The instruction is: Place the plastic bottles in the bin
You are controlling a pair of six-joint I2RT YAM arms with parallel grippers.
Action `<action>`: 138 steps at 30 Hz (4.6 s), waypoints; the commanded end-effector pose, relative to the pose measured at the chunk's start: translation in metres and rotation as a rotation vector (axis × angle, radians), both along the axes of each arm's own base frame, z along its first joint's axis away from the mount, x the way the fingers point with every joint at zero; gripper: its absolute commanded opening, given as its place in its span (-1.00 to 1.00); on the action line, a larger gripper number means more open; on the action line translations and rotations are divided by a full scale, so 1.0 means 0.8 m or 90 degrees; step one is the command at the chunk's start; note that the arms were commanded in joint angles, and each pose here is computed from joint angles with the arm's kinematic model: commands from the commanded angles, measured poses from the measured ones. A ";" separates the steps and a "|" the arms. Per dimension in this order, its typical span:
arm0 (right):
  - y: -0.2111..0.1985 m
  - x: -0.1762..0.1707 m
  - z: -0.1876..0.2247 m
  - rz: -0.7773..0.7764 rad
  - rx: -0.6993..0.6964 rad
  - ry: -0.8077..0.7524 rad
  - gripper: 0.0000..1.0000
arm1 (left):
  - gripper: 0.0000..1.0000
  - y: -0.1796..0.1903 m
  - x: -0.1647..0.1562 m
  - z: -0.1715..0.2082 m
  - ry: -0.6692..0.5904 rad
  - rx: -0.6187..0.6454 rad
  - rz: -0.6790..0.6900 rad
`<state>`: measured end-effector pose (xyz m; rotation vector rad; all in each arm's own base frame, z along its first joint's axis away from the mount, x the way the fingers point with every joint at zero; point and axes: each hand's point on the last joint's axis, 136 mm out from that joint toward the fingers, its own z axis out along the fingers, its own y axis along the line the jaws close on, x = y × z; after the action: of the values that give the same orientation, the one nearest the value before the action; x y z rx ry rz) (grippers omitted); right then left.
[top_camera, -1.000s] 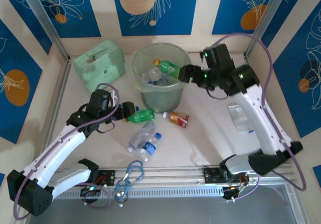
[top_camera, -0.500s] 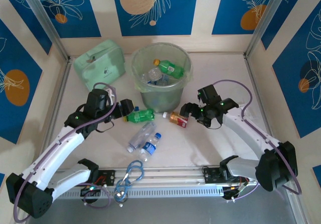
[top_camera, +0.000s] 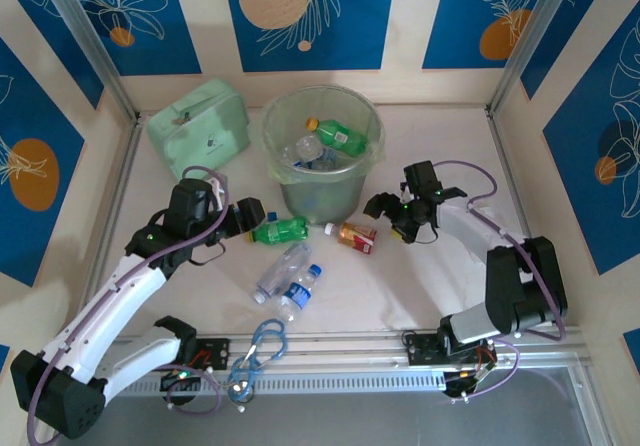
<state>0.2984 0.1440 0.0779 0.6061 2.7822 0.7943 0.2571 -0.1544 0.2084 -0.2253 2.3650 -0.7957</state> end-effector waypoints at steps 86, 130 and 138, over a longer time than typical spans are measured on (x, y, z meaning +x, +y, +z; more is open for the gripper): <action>0.149 -0.208 0.185 0.389 0.046 -0.205 0.00 | 0.71 -0.075 -0.004 0.104 -0.061 -0.246 -0.183; 0.243 -0.188 0.217 0.523 -0.017 -0.225 0.00 | -0.37 -0.107 -0.032 0.097 -0.022 -0.200 -0.321; 0.232 -0.181 0.224 0.501 -0.039 -0.236 0.51 | -0.64 -0.101 -0.020 0.099 -0.019 -0.181 -0.289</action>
<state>0.1442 0.3354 0.2395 -0.6796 2.6706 0.8448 0.2379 -0.2393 0.2865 0.2170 2.2819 -1.4019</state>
